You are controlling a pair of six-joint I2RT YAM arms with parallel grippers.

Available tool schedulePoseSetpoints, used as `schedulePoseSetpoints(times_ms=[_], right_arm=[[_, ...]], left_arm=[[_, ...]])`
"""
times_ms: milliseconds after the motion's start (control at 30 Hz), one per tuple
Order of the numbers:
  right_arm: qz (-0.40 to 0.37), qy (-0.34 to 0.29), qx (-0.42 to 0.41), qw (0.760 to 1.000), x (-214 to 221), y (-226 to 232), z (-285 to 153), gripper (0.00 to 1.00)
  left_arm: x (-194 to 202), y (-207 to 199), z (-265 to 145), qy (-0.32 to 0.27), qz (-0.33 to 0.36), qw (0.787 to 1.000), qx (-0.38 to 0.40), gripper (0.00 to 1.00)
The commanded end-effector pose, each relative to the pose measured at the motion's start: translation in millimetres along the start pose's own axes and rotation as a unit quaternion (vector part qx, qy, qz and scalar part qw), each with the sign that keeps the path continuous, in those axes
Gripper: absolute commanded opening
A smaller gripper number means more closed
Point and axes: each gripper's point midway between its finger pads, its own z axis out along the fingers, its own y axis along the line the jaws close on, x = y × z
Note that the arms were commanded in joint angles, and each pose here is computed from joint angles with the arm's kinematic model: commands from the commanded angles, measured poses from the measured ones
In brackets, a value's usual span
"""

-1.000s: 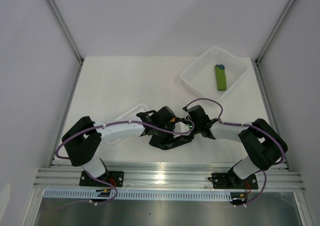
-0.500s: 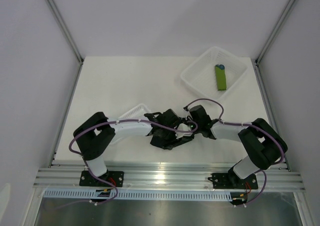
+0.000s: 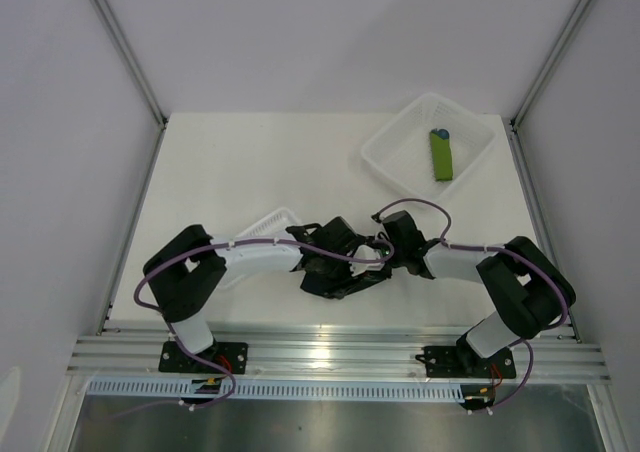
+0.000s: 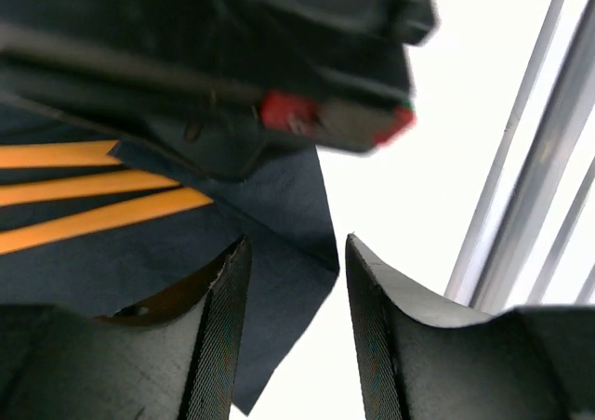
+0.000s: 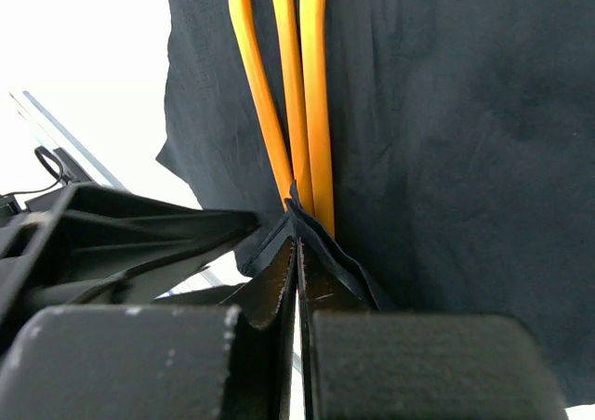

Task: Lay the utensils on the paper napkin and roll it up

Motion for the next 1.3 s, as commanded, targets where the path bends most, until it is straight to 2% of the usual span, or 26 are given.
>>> schedulePoseSetpoints(times_ms=[0,200,567,700,967,1267], right_arm=[[-0.004,-0.01,-0.006,1.0,-4.3,2.5,-0.7,0.0],[-0.001,-0.01,-0.007,1.0,-5.0,2.3,0.0,0.0],[-0.001,-0.013,-0.011,1.0,-6.6,4.9,-1.4,0.0],[0.0,-0.013,-0.013,1.0,-6.8,5.8,-1.7,0.0],[-0.008,-0.026,-0.016,0.999,-16.0,12.4,-11.6,0.0],[0.012,-0.041,0.016,0.999,-10.8,-15.2,-22.2,0.0]], left_arm=[[-23.6,-0.4,-28.2,-0.048,0.016,0.999,-0.017,0.49],[-40.2,1.4,-39.1,-0.072,0.025,0.997,-0.025,0.49],[-15.9,13.5,0.0,-0.013,-0.029,0.999,-0.033,0.41],[-11.4,22.4,1.9,0.002,-0.041,0.998,-0.057,0.37],[1.5,21.4,6.9,0.024,-0.054,0.997,-0.055,0.34],[1.2,22.6,7.3,0.025,-0.055,0.997,-0.054,0.33]])
